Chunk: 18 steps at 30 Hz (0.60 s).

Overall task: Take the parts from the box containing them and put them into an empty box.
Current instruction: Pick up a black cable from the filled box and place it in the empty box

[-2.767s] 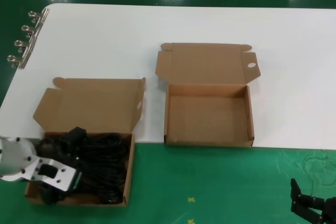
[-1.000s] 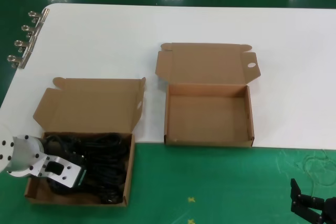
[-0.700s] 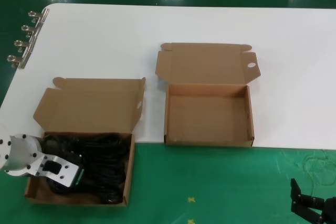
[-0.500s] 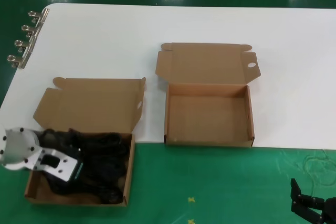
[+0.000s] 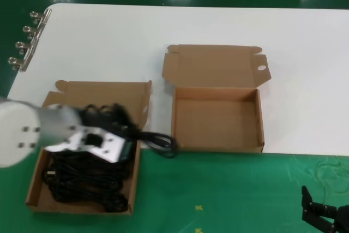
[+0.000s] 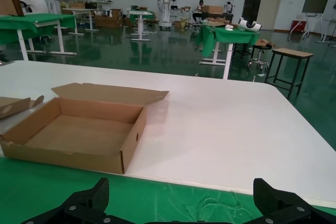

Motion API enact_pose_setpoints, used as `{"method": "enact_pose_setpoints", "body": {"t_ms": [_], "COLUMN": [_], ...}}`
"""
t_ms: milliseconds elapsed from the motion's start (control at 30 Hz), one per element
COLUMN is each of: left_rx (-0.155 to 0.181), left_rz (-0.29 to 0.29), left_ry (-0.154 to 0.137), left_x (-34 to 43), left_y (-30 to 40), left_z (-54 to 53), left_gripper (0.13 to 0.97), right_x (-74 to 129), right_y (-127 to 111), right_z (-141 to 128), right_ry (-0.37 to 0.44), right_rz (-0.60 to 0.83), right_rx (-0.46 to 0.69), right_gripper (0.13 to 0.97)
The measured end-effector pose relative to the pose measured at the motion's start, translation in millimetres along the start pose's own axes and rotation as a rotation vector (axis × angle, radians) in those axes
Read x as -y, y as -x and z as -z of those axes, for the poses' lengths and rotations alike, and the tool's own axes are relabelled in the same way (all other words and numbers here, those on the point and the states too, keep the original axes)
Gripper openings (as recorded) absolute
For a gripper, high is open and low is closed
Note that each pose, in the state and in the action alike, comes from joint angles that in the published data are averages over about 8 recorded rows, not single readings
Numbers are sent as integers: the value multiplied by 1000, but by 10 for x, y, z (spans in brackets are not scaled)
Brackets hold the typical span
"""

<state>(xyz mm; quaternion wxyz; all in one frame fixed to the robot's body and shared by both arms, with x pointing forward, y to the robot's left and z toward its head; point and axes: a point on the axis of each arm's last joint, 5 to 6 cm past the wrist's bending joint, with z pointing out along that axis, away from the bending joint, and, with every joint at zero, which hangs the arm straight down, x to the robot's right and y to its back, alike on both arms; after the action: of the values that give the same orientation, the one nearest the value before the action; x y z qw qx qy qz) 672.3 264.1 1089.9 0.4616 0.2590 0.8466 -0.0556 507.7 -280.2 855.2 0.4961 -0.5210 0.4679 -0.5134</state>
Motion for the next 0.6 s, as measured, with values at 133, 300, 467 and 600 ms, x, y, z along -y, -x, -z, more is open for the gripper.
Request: {"method": "enact_pose_setpoints", "body": {"t_ms": [133,300,467,600], "left_rx": [37,71,105,131], "left_rz": [-10,-24,-25,-21], "left_ry": [-33,-56,-55,-45], "left_x": [287,572,759,902], "left_y": [187,388,538,609], "left_z": [-107,-272,-460,-648], "left_gripper": [207,207,206,206], "right_x": [0,0,0,0], "right_y": [0,0,0,0], "right_z": [0,0,0,0], "right_ry": [0,0,0,0], "right_rz": [0,0,0,0], "right_rx": [0,0,0,0], "right_gripper": [966,966,966,966]}}
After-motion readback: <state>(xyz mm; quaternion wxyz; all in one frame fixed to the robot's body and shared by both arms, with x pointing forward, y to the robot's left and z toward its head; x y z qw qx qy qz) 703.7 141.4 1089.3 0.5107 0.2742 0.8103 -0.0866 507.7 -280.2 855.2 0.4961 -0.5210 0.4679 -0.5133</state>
